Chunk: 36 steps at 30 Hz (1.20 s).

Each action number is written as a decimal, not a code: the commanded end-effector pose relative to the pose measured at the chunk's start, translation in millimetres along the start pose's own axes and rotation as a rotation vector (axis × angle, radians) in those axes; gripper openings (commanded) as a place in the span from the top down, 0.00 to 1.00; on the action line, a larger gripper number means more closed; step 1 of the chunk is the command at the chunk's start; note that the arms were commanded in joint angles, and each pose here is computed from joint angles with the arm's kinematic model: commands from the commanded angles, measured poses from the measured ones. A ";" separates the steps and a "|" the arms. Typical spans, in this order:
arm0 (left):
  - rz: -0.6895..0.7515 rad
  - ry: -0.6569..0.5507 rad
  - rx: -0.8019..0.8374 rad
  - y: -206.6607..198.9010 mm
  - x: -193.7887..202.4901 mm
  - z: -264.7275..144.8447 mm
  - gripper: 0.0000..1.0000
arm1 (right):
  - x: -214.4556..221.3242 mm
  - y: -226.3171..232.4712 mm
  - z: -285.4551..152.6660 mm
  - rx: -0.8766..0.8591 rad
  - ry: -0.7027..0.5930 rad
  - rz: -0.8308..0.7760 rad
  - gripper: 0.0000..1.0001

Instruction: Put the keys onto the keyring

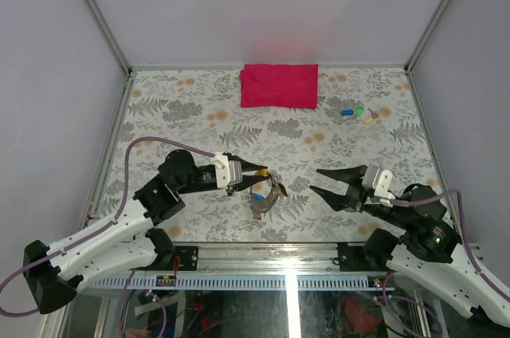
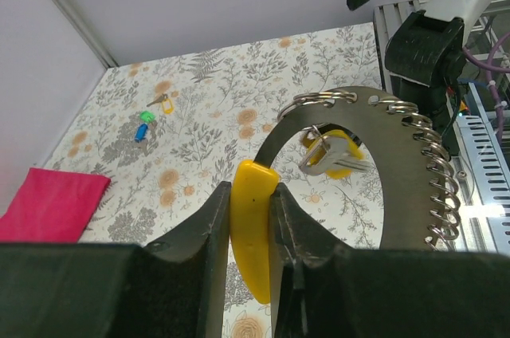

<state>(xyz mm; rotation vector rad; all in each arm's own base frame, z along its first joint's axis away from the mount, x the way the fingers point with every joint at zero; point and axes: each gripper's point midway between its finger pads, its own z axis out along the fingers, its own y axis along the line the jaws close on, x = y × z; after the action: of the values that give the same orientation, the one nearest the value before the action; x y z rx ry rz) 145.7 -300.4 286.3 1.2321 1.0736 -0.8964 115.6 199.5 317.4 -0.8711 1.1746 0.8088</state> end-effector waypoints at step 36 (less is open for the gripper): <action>0.046 -0.262 -0.065 14.5 -54.9 -57.9 1.00 | -68.5 68.1 91.5 -0.242 -0.276 -0.683 0.67</action>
<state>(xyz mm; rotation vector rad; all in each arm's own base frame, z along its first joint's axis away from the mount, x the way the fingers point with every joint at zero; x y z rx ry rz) 145.1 -247.0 322.0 1.0525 0.9528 -0.9602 67.1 311.5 346.2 -1.3627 0.5408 0.5847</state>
